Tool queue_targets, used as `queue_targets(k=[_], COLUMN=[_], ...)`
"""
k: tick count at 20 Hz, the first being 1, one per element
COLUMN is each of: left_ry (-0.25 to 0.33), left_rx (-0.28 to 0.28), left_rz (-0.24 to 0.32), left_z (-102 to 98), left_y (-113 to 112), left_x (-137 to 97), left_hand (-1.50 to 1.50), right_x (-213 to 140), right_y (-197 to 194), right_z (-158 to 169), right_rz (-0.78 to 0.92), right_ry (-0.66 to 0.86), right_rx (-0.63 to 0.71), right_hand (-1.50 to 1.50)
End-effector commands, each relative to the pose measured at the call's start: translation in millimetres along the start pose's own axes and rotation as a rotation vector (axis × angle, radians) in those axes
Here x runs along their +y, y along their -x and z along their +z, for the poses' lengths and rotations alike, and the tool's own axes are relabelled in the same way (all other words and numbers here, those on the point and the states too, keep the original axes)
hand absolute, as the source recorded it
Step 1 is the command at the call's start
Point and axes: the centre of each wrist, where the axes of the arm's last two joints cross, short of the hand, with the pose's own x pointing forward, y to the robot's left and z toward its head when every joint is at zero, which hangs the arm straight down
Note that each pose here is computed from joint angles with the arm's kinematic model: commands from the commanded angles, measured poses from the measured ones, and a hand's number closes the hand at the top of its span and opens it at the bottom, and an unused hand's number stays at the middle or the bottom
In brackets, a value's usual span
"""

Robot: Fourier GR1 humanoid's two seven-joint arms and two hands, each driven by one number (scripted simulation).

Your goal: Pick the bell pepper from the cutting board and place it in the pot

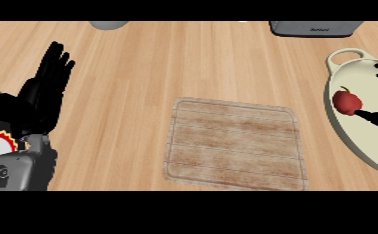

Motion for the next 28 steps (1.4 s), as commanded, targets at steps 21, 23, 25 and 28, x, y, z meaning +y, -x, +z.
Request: queue_targets(k=[21,23,25,28], left_ry=[-0.013,0.0,-0.009,-0.003], left_rx=[-0.008,-0.011,0.011,-0.006], left_rz=[0.008,0.001,-0.001,0.012], left_z=[-3,1,-2,6], left_y=[1,2,-6,-4], left_x=[-1,-5,7,2], left_hand=[0.0,0.0,0.0,0.0], right_x=[-158,-160,-179,-179], right_y=[63,66,64,68], right_z=[72,79,87,95], right_rz=[-0.561,-0.544,-0.55,-0.533], right_ry=[0.146,0.1,0.116,0.115], right_rx=[-0.06,-0.049,-0.059,-0.044], right_hand=[-1.5,-1.5,-1.5,-1.5])
